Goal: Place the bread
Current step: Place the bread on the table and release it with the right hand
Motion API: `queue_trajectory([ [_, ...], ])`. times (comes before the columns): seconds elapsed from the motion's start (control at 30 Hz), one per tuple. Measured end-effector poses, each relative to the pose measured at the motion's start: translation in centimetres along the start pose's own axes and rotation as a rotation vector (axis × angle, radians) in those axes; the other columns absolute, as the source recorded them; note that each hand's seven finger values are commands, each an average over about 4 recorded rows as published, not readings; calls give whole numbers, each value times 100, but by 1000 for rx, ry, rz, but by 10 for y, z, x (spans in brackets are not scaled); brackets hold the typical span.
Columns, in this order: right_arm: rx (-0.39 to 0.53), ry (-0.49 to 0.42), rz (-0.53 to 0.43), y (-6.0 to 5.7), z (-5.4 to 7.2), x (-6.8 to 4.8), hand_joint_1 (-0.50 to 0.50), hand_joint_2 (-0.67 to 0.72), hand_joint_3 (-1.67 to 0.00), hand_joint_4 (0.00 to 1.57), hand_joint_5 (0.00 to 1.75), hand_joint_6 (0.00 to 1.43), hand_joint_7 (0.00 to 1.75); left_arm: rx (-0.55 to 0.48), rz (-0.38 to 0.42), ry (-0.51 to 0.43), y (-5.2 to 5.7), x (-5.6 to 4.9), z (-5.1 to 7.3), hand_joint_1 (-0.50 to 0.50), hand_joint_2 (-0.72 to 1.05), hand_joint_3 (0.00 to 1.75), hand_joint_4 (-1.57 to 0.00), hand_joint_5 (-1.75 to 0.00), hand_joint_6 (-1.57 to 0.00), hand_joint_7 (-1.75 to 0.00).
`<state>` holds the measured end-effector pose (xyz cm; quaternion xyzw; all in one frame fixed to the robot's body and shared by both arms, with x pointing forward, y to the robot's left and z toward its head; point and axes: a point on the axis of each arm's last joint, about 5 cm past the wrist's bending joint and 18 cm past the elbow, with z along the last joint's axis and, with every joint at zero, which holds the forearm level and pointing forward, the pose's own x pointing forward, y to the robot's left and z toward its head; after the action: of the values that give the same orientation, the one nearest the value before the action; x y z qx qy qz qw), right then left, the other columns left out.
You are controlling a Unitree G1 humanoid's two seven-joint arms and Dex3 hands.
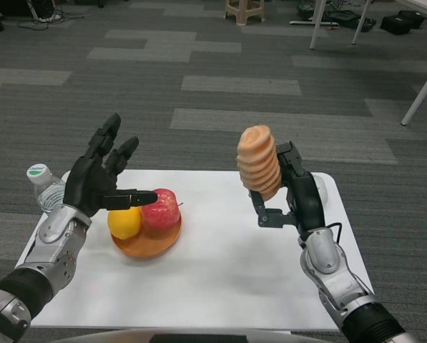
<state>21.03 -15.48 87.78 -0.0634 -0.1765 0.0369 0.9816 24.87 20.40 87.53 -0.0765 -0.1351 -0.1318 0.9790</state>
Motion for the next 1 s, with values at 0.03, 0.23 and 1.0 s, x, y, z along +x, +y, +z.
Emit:
queue_trajectory([
  [0.03,2,0,0,0,0,0,-38,-48,-143,66,155,54,154,-1,0,0,0,0,0,50,52,9,0,-41,0,0],
  [0.23,6,1,4,2,0,0,-38,-48,-143,66,158,54,155,-2,3,-4,0,0,0,50,52,9,0,-41,0,0],
  [1.0,-309,-124,258,-16,11,25,-38,-48,-143,60,165,51,161,-29,5,-11,-9,-1,-4,50,52,0,0,-41,0,0],
])
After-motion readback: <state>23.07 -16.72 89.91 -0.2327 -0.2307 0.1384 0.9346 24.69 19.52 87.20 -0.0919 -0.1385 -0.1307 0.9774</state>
